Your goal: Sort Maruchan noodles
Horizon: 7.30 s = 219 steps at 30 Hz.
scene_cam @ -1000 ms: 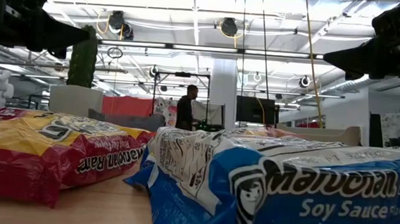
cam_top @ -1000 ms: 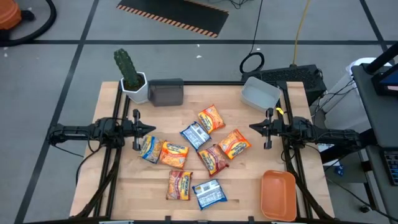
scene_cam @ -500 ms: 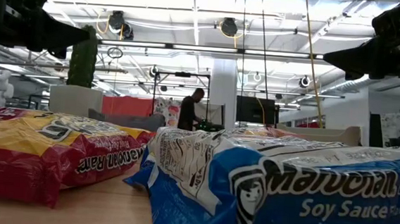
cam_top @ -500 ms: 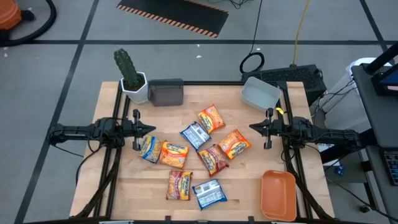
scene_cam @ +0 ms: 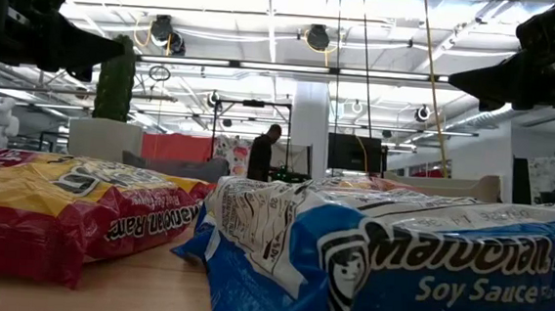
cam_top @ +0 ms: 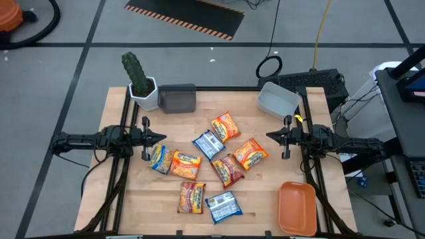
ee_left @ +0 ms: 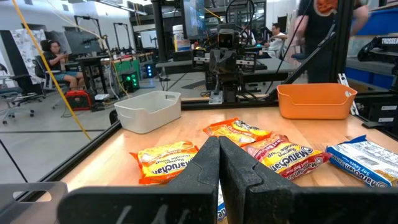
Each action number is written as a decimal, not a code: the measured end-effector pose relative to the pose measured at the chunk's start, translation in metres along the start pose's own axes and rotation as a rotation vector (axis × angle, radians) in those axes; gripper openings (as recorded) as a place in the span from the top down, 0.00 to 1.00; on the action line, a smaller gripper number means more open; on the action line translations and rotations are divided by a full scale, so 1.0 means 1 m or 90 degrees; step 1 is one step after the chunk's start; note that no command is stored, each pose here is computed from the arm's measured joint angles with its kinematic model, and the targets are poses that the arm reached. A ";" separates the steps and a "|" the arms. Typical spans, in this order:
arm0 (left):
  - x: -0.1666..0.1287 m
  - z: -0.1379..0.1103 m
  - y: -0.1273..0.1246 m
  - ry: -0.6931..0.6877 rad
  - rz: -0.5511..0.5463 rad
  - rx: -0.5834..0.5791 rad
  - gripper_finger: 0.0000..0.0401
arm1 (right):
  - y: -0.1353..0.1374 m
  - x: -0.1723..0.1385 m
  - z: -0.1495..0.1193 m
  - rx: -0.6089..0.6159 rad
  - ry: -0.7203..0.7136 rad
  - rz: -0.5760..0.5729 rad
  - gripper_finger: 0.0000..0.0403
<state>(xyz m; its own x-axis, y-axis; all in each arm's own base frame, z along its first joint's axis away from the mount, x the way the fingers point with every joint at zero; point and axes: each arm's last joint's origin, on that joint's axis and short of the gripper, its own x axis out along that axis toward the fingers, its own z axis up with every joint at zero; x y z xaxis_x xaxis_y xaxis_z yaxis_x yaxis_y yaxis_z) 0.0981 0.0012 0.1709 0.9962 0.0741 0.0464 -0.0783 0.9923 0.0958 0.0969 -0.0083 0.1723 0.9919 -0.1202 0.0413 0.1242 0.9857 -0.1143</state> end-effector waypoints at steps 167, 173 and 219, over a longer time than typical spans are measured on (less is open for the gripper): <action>0.083 0.297 0.030 0.102 0.073 0.019 0.99 | -0.003 0.021 0.030 0.068 0.053 -0.017 1.00; 0.083 0.296 0.030 0.113 0.072 0.028 0.99 | -0.006 0.041 0.065 0.068 0.064 -0.016 1.00; 0.104 0.281 0.029 0.180 0.110 -0.005 0.99 | -0.016 0.153 0.215 0.364 0.437 -0.015 1.00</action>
<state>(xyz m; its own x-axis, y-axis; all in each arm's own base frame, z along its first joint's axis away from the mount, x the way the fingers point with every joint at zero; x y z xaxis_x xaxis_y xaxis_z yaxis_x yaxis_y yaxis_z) 0.1880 0.0097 0.4575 0.9397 0.2648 -0.2165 -0.2478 0.9634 0.1024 0.2406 -0.0168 0.3938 0.8095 -0.0045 -0.5871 0.2945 0.8682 0.3994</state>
